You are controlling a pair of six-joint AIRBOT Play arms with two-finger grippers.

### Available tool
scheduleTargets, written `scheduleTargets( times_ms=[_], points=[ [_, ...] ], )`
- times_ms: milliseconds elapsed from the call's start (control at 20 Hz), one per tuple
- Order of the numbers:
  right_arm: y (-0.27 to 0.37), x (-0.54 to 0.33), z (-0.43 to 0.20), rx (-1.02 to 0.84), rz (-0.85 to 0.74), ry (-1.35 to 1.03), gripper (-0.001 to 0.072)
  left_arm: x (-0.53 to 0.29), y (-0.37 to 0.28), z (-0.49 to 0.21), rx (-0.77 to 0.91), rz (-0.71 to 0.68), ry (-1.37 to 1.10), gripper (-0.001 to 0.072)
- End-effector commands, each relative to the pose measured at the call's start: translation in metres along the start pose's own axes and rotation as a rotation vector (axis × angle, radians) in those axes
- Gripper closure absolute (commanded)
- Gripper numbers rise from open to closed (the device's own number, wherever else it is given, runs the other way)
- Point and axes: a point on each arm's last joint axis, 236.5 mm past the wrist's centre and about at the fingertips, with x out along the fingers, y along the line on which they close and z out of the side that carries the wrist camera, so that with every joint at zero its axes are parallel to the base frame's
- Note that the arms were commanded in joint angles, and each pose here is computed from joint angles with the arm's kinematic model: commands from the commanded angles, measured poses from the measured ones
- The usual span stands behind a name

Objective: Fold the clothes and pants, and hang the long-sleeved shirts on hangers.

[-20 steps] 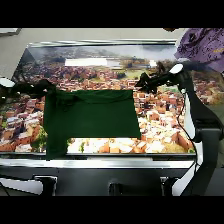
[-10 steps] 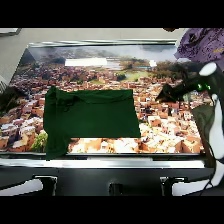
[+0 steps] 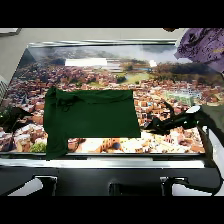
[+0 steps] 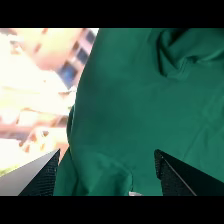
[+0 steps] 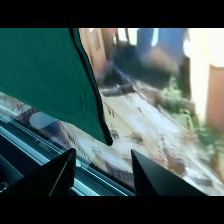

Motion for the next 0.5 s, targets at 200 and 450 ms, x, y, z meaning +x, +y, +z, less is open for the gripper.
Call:
scheduleTargets(
  times_ms=[200, 450],
  points=[
    [0.006, 0.053, -0.011, -0.065, -0.111, 0.016, 0.0289, 0.003, 0.004, -0.001, -0.005, 0.005, -0.011, 0.0029],
    [0.026, 0.062, -0.013, -0.053, -0.053, 0.017, 0.0359, 0.004, 0.013, -0.005, 0.012, 0.041, 0.002, 0.0029]
  ],
)
